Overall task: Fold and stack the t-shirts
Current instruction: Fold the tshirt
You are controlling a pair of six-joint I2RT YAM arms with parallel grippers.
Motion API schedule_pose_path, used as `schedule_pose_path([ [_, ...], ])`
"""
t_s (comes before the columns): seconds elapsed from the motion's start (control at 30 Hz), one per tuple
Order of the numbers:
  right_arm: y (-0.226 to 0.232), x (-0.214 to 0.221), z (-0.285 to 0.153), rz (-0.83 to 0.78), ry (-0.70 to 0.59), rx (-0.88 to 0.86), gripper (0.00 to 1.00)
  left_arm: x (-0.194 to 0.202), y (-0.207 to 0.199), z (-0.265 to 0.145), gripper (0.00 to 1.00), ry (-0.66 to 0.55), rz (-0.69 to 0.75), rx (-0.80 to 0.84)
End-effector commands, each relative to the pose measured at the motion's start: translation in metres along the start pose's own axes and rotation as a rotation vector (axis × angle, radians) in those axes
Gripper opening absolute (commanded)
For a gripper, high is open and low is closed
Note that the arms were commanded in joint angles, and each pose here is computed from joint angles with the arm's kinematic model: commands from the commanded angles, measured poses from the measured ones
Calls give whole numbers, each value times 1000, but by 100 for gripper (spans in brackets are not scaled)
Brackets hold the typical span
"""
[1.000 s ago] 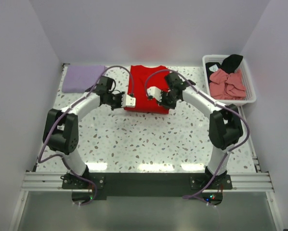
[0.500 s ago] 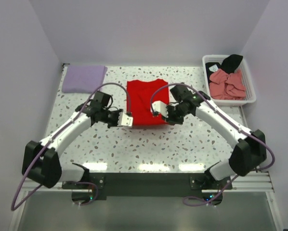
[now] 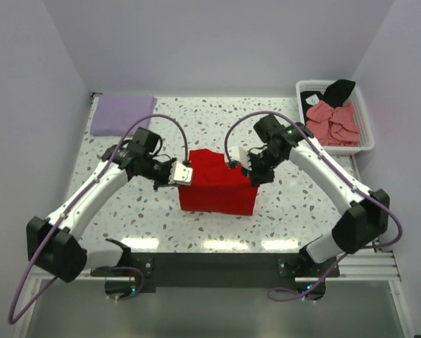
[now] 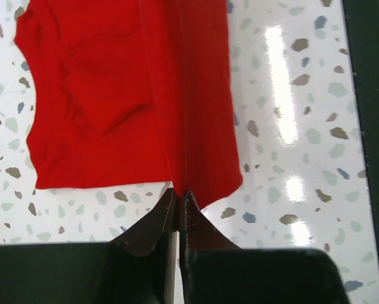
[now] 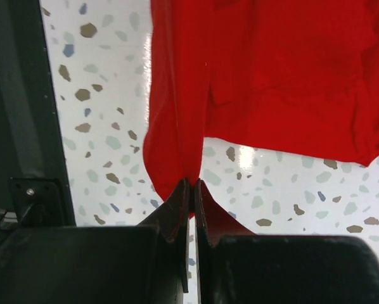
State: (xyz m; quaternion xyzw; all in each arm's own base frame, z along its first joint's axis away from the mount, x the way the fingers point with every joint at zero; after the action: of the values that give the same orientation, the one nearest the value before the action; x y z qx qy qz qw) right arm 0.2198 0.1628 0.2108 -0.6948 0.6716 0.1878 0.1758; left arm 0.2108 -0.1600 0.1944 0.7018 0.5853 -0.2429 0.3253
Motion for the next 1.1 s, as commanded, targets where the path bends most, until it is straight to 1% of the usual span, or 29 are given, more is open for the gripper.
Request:
schedule_pose_path([
  [0.0,-25,13,-5,0,16,-38,0,2,34,1,0,39,-38,-28],
  [0.03,-35,18,3,2,28,-65,0,4,46,2,0,41,-32,-43],
  [0.1,-56,20,0,8,21,-46,0,7,72,9,0,42,-26,-58],
  [0.13,-66,25,10,5,35,-74,0,8,82,12,0,46,-25,-65],
  [0.2,-83,24,12,-1,31,-65,0,17,108,21,0,58,-40,-69],
  [0.33,-116,38,41,-2,61,-112,0,40,153,42,0,74,-77,-67],
  [0.37,-128,43,55,13,69,-130,0,50,167,53,0,89,-94,-58],
  [0.43,-144,54,67,33,78,-127,0,64,182,62,0,94,-123,-68],
  [0.47,-156,54,71,29,80,-113,0,77,189,74,0,104,-141,-54],
  [0.53,-169,67,95,52,101,-141,0,90,192,85,0,113,-168,-41],
  [0.57,-178,63,96,48,94,-123,0,103,191,96,0,133,-188,-26],
  [0.6,-181,69,108,68,100,-145,0,108,191,99,0,138,-198,-27],
  [0.67,-181,71,113,90,101,-157,0,118,186,107,0,145,-217,-19],
  [0.7,-179,72,114,89,101,-156,0,119,183,108,0,146,-225,-16],
  [0.73,-169,80,122,106,115,-186,0,122,174,110,0,143,-239,2],
  [0.8,-160,80,126,96,116,-185,0,123,159,109,0,139,-260,27],
  [0.83,-155,74,120,92,110,-171,0,116,154,102,0,131,-251,23],
  [0.87,-141,77,128,100,119,-200,0,121,133,104,0,131,-282,61],
  [0.9,-132,75,129,111,114,-212,0,120,123,102,0,127,-288,72],
  [0.93,-125,66,121,102,102,-197,0,111,117,92,0,111,-274,62],
  [0.97,-107,67,128,106,111,-232,0,114,94,94,0,105,-307,103],
  [1.03,-87,59,125,117,90,-247,0,108,75,88,0,89,-319,128],
  [1.07,-70,54,121,112,85,-260,0,103,61,83,0,72,-323,137],
])
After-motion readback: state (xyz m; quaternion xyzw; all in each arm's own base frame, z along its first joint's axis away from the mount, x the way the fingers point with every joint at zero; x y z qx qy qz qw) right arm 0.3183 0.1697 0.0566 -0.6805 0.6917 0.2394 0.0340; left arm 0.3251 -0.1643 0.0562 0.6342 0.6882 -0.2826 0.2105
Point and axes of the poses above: each gripper's point midway between its finger pads, its own z axis out along the fingers, its own y axis along the line the jaws close on, x = y × z, the point moved 4 cm from there along -z, back along the fingers, and after that the axes turned 1 degree about -z, right-handed, at the moved point
